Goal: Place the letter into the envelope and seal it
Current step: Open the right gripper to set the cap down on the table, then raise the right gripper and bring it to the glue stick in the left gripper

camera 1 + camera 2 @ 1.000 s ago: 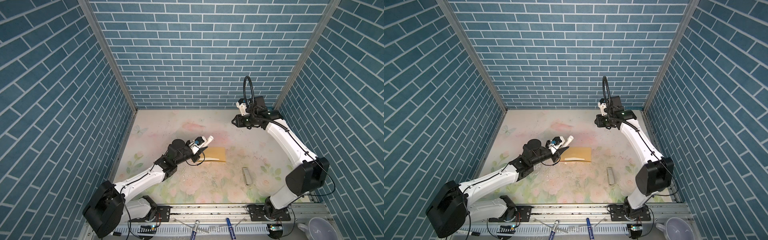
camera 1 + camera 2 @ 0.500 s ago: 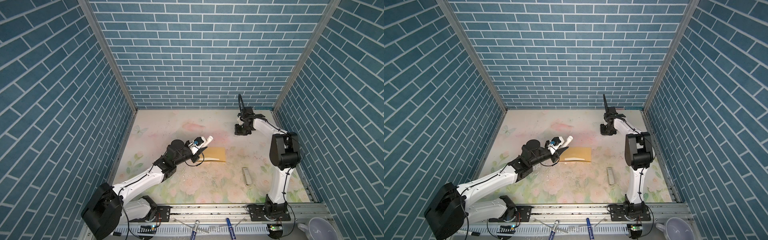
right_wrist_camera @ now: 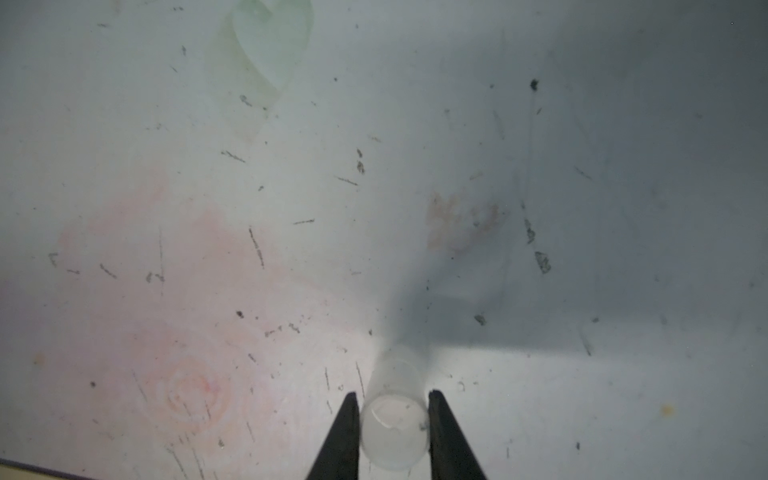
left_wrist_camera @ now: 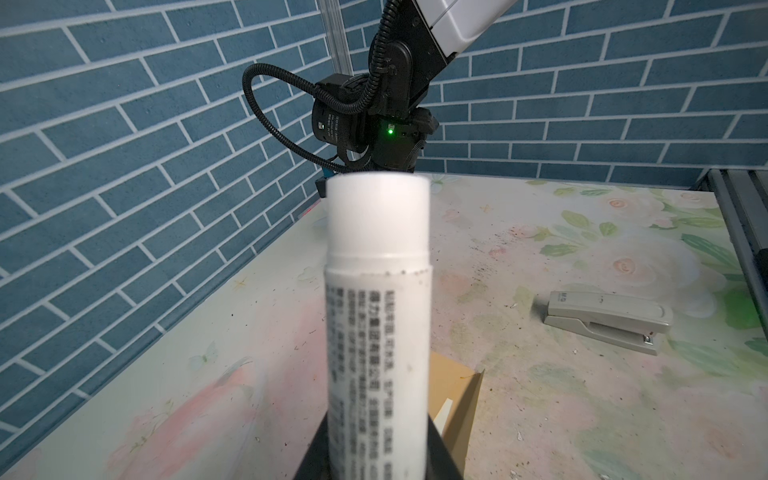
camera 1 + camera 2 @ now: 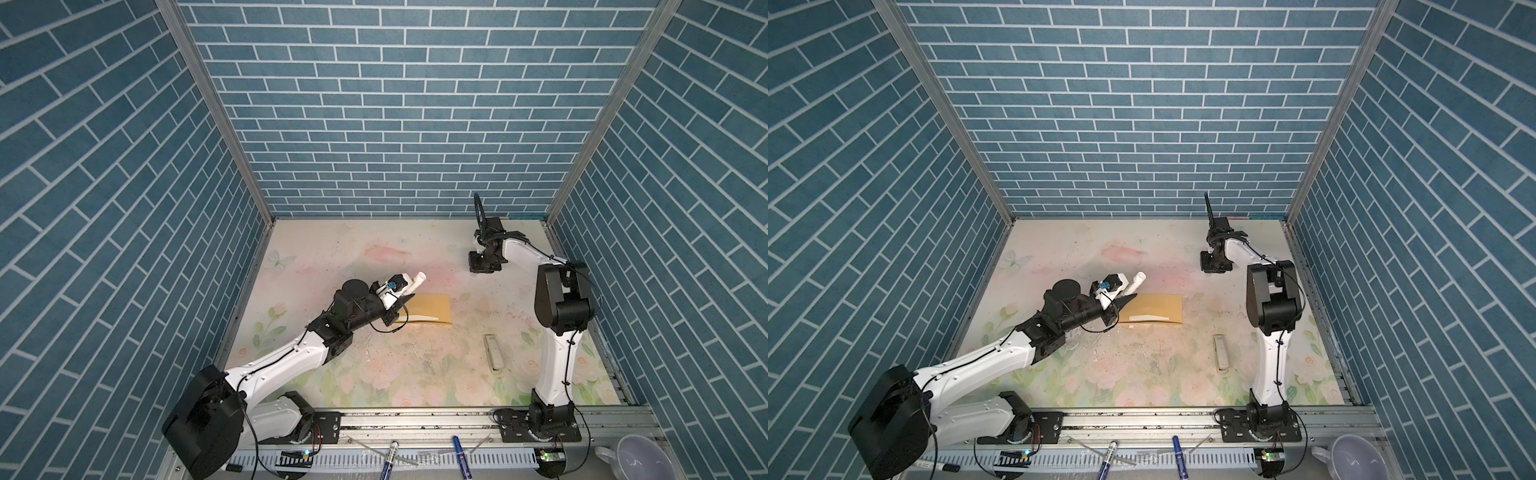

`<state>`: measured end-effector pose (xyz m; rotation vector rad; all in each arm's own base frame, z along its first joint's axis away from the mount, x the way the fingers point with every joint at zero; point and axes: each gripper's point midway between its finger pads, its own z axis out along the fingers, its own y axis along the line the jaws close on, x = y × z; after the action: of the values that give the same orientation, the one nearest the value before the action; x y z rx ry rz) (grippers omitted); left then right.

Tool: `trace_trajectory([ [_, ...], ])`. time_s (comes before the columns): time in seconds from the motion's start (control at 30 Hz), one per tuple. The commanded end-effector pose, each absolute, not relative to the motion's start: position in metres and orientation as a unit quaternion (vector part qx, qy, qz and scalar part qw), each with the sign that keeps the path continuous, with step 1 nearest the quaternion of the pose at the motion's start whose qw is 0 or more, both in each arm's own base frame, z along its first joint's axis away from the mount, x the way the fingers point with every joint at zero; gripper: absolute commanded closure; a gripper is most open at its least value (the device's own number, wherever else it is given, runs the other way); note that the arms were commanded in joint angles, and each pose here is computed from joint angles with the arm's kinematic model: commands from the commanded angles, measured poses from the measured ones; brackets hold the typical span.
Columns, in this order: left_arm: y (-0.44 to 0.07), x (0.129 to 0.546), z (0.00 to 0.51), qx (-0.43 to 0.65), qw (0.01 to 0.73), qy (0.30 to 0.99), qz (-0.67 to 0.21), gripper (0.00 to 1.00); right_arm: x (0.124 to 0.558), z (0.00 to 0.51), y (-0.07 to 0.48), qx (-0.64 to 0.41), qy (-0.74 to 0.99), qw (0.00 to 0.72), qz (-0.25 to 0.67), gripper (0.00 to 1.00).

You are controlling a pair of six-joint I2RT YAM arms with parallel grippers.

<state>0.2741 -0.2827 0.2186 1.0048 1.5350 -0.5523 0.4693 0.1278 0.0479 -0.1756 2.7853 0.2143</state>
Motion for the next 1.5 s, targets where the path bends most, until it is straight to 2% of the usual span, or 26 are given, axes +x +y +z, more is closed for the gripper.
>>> trace_trajectory([
  [0.0,-0.282,0.272,0.219,0.426,0.578,0.654,-0.24,1.0,0.463,0.037,0.122,-0.071,0.982,0.16,0.064,0.93],
  [0.33,-0.286,0.274,0.222,0.426,0.577,0.652,-0.245,1.0,0.456,0.036,0.121,-0.069,0.984,0.151,0.066,0.71],
  [0.53,-0.286,0.275,0.223,0.422,0.578,0.655,-0.242,1.0,0.454,0.046,0.121,-0.07,0.983,0.156,0.067,0.49],
  [0.7,-0.284,0.281,0.229,0.399,0.587,0.661,-0.244,1.0,0.451,0.079,0.12,-0.075,0.978,0.182,0.07,0.33],
  [0.93,-0.283,0.29,0.248,0.347,0.607,0.664,-0.265,1.0,0.437,0.153,0.117,-0.081,0.96,0.255,0.081,0.27],
  [1.13,-0.28,0.303,0.27,0.265,0.624,0.67,-0.302,1.0,0.405,0.24,0.168,-0.134,0.894,0.351,0.245,0.26],
  [1.3,-0.28,0.311,0.287,0.197,0.629,0.667,-0.349,1.0,0.362,0.319,0.215,-0.187,0.787,0.435,0.395,0.26],
  [1.47,-0.285,0.312,0.298,0.166,0.628,0.653,-0.389,1.0,0.324,0.357,0.258,-0.249,0.726,0.457,0.45,0.26],
])
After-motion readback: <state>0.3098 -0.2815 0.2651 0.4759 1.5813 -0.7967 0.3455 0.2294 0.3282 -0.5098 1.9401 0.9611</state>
